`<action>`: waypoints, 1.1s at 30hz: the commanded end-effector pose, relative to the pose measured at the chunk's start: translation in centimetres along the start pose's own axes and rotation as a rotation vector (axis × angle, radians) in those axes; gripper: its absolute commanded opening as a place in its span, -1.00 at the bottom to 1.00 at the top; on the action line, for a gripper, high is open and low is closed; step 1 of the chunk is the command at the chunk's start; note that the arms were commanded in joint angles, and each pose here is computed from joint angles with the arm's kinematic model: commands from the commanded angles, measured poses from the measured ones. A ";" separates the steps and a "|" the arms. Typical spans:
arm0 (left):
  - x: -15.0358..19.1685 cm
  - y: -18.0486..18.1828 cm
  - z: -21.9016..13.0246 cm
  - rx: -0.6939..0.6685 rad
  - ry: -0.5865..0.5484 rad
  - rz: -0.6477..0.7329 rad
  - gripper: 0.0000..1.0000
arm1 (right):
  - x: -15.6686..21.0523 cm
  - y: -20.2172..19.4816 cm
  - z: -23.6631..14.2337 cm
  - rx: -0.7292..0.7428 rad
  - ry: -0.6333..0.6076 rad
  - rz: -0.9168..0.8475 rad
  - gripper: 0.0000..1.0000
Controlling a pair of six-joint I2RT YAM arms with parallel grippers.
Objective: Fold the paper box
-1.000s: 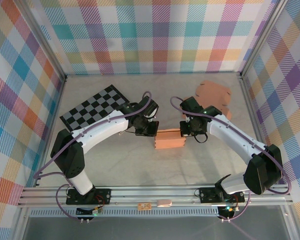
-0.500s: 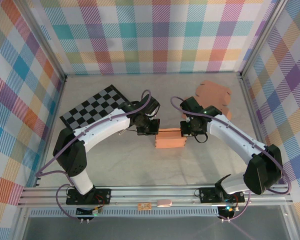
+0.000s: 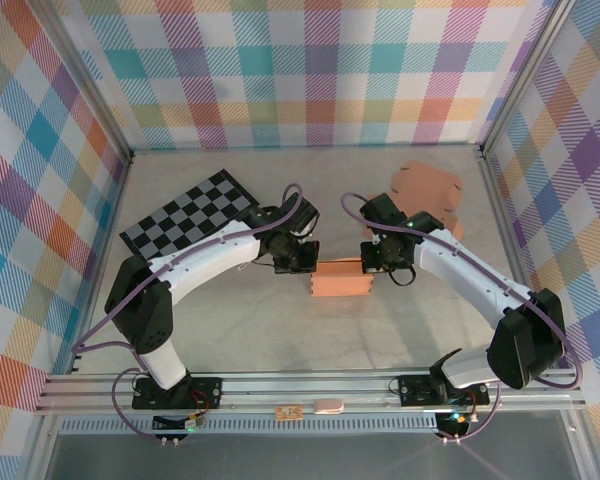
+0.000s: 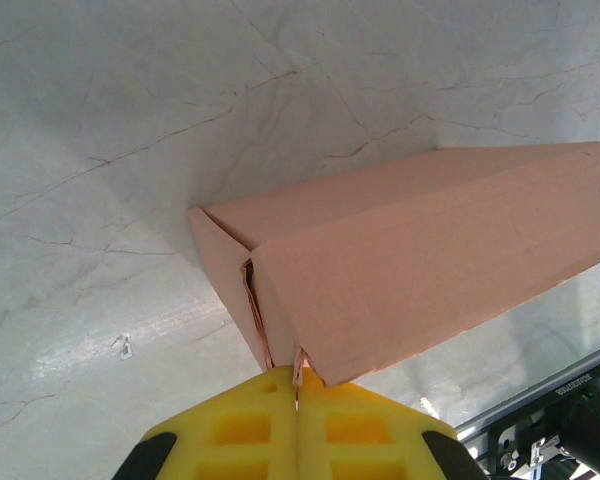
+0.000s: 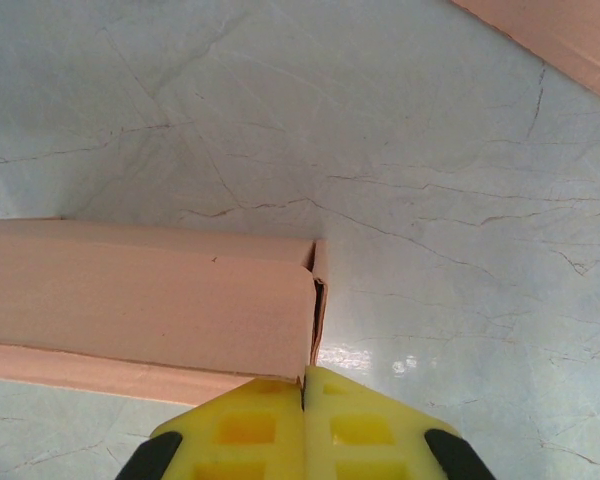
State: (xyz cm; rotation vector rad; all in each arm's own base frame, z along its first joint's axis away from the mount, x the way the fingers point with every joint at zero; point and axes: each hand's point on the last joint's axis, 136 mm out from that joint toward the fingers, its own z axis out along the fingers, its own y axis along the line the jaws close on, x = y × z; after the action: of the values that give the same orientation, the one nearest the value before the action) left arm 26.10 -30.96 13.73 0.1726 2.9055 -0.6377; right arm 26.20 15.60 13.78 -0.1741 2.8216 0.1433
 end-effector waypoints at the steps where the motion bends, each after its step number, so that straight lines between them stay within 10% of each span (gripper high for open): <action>1: 1.2 0.1 0.1 0.018 0.020 0.009 -1.00 | 0.4 0.2 0.2 -0.005 0.008 -0.009 -0.96; 21: 1.6 1.1 0.7 -0.020 0.014 0.034 -1.00 | 0.3 1.2 -3.5 -0.098 -0.046 0.063 -0.48; 33: 1.7 0.8 0.5 -0.029 0.005 0.049 -1.00 | 0.2 2.8 -6.9 -0.316 0.007 0.583 0.18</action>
State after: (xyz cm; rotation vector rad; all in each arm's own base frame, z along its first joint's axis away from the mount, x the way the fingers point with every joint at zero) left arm 25.62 -31.04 12.80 0.2161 2.8781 -0.6340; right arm 24.16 17.47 19.77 0.2809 2.7600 0.5724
